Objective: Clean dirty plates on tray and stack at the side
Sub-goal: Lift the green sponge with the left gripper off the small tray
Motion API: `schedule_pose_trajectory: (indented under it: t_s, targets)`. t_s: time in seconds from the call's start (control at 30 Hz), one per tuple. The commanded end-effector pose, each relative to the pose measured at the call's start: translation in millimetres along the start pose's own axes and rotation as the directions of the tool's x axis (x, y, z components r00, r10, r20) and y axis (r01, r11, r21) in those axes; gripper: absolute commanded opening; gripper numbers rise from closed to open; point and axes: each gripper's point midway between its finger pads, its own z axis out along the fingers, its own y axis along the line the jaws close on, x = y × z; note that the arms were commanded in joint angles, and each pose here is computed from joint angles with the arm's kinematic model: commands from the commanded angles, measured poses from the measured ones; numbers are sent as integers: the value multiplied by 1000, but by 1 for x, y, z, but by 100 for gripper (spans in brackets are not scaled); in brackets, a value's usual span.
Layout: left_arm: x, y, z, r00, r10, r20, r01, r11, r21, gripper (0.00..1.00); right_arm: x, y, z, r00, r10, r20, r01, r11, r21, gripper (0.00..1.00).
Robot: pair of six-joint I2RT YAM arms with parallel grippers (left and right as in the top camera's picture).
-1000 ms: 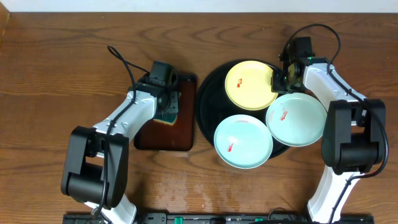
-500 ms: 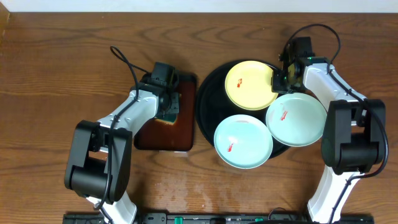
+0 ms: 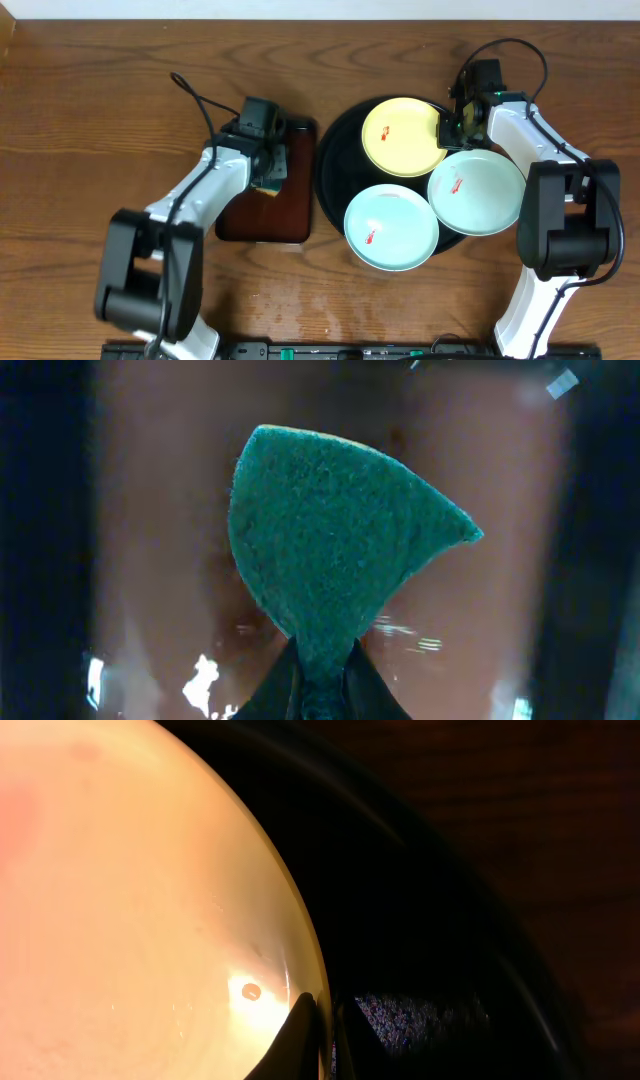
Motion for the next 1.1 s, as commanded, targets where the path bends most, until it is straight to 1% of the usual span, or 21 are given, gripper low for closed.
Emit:
schedule_pose_trajectory:
  t_s: [0.0, 0.17, 0.33, 0.47, 0.8, 0.93, 0.97, 1.0, 1.07]
  targets:
    - [-22, -3, -36, 994, -8, 112, 6, 1000, 20, 7, 3, -2, 3, 1000, -11, -10, 11, 1000, 17, 6]
    - [-30, -4, -56, 986, -12, 164, 7, 1000, 30, 7, 3, -2, 3, 1000, -12, -10, 12, 1000, 16, 5]
    - [-20, -3, -56, 992, -9, 125, 5, 1000, 30, 7, 3, -2, 3, 999, -49, -11, 49, 999, 16, 1]
    - [-9, -10, -49, 997, -6, 78, 0, 997, 77, 8, 3, -2, 3, 999, -49, -11, 49, 999, 16, 1]
    - [8, -7, -7, 1000, -16, 3, 15, 998, 54, 7, 4, -1, 3, 999, -49, -12, 49, 999, 16, 1]
    - [8, -6, -3, 1000, -16, -3, 16, 999, 51, 8, 4, -1, 3, 999, -49, -15, 49, 999, 16, 2]
    - [8, -7, -3, 1000, -15, -1, 15, 999, 52, 12, 4, -1, 3, 999, -49, -15, 49, 999, 16, 2]
    - [8, -7, -3, 1000, -15, -2, 15, 999, 51, 22, 4, -1, 3, 999, -49, -15, 49, 999, 16, 2]
    - [9, -6, -3, 1000, -16, -5, 16, 999, 50, 28, 4, -1, 3, 999, -49, -15, 49, 999, 16, 3]
